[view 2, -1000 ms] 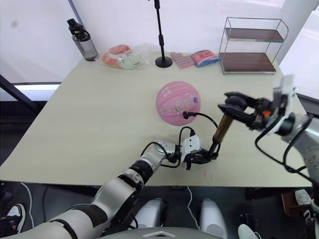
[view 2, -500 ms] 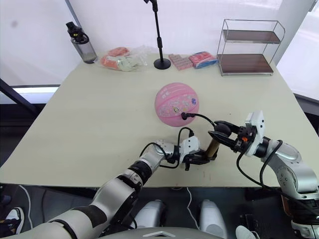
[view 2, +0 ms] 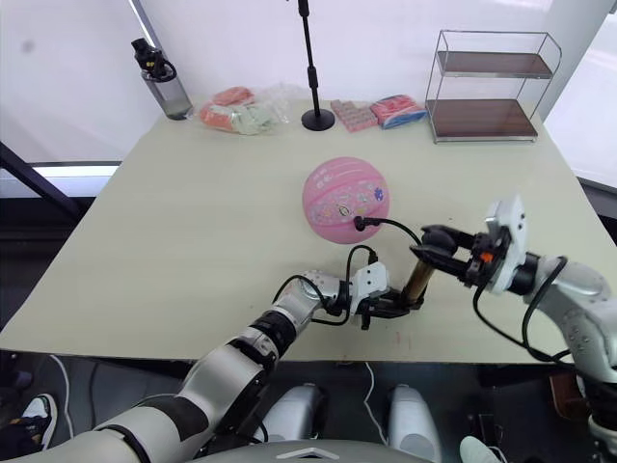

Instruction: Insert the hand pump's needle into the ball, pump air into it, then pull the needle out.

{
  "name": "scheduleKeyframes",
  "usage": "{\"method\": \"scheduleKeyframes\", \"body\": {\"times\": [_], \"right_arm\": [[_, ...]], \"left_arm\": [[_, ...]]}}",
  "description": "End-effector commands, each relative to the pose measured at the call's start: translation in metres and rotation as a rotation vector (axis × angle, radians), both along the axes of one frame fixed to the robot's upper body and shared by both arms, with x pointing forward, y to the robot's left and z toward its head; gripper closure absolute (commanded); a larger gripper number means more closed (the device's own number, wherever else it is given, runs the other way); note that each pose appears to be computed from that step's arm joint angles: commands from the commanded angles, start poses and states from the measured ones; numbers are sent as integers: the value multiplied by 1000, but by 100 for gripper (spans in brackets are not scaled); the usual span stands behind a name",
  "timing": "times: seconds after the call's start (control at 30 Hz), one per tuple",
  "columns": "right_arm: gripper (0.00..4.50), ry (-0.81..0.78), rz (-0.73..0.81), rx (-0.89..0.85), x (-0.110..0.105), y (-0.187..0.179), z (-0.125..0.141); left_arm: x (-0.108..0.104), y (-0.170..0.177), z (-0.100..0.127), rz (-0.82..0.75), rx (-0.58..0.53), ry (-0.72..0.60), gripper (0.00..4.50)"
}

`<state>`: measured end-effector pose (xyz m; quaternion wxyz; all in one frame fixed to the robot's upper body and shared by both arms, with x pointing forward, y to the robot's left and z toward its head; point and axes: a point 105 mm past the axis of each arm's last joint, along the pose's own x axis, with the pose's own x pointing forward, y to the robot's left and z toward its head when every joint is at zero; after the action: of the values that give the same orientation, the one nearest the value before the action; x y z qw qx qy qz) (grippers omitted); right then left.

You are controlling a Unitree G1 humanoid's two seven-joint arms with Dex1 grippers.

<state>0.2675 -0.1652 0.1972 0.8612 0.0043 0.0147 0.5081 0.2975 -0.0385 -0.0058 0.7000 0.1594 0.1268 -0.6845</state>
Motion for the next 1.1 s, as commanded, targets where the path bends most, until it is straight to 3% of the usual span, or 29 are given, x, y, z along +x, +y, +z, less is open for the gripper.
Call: {"method": "scheduleKeyframes", "body": {"times": [0.03, 0.33, 0.6, 0.7, 0.87, 1.1], "right_arm": [[258, -129, 7, 19, -8, -6, 46], [258, -239, 9, 30, -16, -22, 117], [258, -259, 11, 60, -18, -26, 141], [258, -248, 11, 61, -17, -25, 137], [258, -181, 15, 42, -11, -20, 109], [258, -13, 13, 75, -1, -7, 41]], "left_arm": [[-29, 43, -66, 65, 224, 207, 347], [-30, 40, -66, 59, 220, 210, 347], [-29, 39, -66, 65, 217, 207, 347], [-30, 39, -66, 65, 217, 209, 347], [-29, 40, -66, 67, 218, 208, 347], [-29, 42, -66, 66, 224, 204, 347]]}}
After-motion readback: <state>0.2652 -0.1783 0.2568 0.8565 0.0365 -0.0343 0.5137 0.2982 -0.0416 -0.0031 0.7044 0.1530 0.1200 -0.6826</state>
